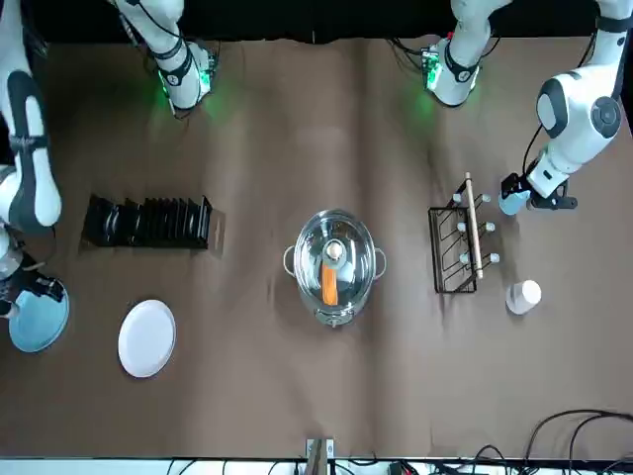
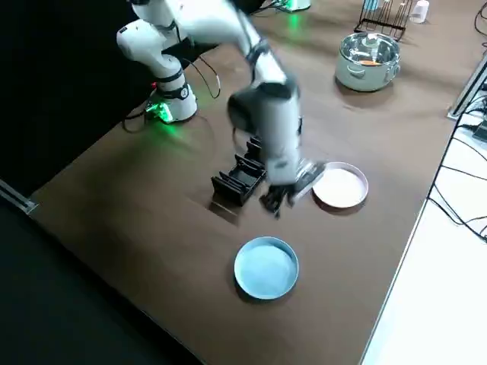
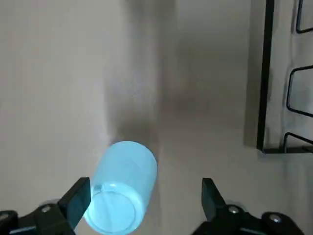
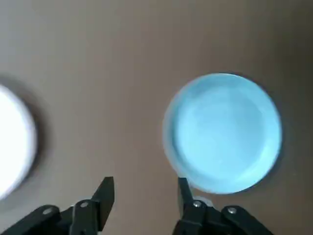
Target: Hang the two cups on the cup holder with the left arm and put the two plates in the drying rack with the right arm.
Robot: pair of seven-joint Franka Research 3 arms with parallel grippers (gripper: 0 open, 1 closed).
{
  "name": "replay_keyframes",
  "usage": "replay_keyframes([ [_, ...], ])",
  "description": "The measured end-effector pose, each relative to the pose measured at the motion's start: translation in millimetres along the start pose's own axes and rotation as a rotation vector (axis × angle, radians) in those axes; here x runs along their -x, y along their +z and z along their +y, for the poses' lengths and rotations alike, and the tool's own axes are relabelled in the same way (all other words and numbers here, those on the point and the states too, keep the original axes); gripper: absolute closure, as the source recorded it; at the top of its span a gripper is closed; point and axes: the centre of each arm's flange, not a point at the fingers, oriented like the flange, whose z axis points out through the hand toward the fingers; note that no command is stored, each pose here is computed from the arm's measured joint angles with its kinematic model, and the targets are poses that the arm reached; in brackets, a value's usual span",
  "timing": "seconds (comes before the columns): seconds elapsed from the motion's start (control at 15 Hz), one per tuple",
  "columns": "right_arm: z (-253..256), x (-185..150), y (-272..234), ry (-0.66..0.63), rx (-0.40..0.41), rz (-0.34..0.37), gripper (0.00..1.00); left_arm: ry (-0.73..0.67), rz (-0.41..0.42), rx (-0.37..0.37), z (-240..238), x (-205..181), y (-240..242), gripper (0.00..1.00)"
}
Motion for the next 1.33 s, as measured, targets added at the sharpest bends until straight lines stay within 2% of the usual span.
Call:
replay_keyframes([
  [0.2,61.6,15.1,59.6,0.052,0.023,0.026,0.41,0.006,0.025,-0.005,-7.2,1.1,4.7,0.0],
  [0.27,71.9,15.6,72.2,0.063,0.031,0.044,0.36,0.008,0.03,-0.005,-9.7,1.6,8.4,0.0],
  [0.33,79.8,14.4,80.7,0.072,0.038,0.061,0.36,0.006,0.032,-0.005,-11.6,1.9,12.3,0.0],
  [0.53,110.2,12.6,87.8,0.111,0.055,0.078,0.36,-0.003,0.026,0.001,-15.4,3.7,20.3,0.0],
  [0.8,147.3,29.1,96.5,0.167,0.065,0.066,0.33,-0.014,0.014,0.007,-23.2,9.3,25.7,0.0],
  [1.07,152.3,43.6,126.9,0.193,0.051,0.041,0.35,-0.004,-0.001,0.015,-39.6,23.6,32.2,0.0],
  [1.33,154.4,47.5,134.0,0.242,0.026,0.043,0.38,-0.001,-0.006,0.018,-37.9,25.2,34.0,0.0],
])
